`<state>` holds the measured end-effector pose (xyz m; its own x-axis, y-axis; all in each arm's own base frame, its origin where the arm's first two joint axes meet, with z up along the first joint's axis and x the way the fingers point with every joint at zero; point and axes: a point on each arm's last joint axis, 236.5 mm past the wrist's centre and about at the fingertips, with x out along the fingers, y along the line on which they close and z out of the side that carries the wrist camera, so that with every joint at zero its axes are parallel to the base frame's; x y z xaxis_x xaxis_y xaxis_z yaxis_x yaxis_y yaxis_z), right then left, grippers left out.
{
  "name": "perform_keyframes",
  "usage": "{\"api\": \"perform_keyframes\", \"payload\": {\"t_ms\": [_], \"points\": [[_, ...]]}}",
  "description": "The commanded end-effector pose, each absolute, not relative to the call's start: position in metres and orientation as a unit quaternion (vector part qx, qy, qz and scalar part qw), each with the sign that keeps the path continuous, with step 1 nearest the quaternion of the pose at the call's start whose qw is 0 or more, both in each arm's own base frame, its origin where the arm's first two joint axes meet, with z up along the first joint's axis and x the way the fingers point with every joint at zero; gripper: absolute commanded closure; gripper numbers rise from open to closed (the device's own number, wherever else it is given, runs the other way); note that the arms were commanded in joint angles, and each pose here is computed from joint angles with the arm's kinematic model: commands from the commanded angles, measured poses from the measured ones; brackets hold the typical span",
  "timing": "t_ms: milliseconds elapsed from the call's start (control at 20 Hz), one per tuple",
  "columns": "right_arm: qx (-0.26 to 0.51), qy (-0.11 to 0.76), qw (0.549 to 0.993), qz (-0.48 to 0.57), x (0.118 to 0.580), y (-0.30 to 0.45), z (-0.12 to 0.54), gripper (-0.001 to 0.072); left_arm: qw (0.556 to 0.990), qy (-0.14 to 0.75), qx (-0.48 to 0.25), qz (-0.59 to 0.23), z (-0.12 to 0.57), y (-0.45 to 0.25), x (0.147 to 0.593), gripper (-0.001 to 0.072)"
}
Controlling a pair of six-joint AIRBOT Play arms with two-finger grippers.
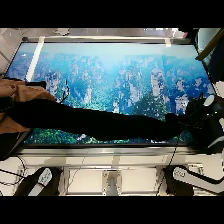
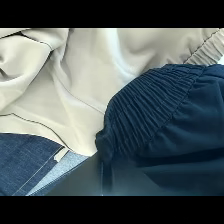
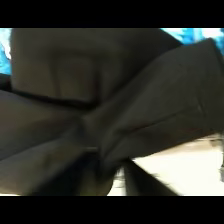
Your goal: Fold the clothes and pants, and hang the long-sleeved shirts on hangers.
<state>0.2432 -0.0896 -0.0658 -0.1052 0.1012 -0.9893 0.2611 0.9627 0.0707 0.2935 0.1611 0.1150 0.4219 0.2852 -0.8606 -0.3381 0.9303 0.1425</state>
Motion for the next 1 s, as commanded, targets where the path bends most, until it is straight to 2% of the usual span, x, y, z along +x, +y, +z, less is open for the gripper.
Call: {"api": "perform_keyframes", "payload": {"t_ms": [0, 200, 300, 450, 700, 800, 950], "points": [[0.111, 0.704, 0.697, -0.079, 0.251, -0.101, -0.037, 0.0318, 0.845, 0.501, -0.026, 0.185, 0.118, 0.16, 0.293, 0.0686], [0.076, 0.607, 0.785, -0.1, 0.296, -0.121, 0.024, 0.0322, 0.845, 0.501, -0.026, 0.185, 0.118, 0.16, 0.293, 0.0686], [0.07, 0.581, 0.804, -0.107, 0.311, -0.128, 0.032, 0.0322, 0.845, 0.501, -0.026, 0.185, 0.118, 0.16, 0.293, 0.0686], [0.098, 0.597, 0.791, -0.088, 0.319, -0.118, 0.01, 0.0321, 0.845, 0.501, -0.026, 0.185, 0.118, 0.16, 0.293, 0.0685], [0.161, 0.657, 0.734, -0.053, 0.323, -0.098, -0.052, 0.0317, 0.845, 0.501, -0.026, 0.185, 0.118, 0.16, 0.293, 0.0686], [0.182, 0.657, 0.73, -0.041, 0.33, -0.09, -0.064, 0.0132, 0.845, 0.501, -0.026, 0.185, 0.118, 0.16, 0.293, 0.0685], [0.204, 0.636, 0.745, -0.006, 0.35, -0.076, -0.071, 0.0128, 0.845, 0.501, -0.027, 0.185, 0.118, 0.16, 0.293, 0.0686]]}}
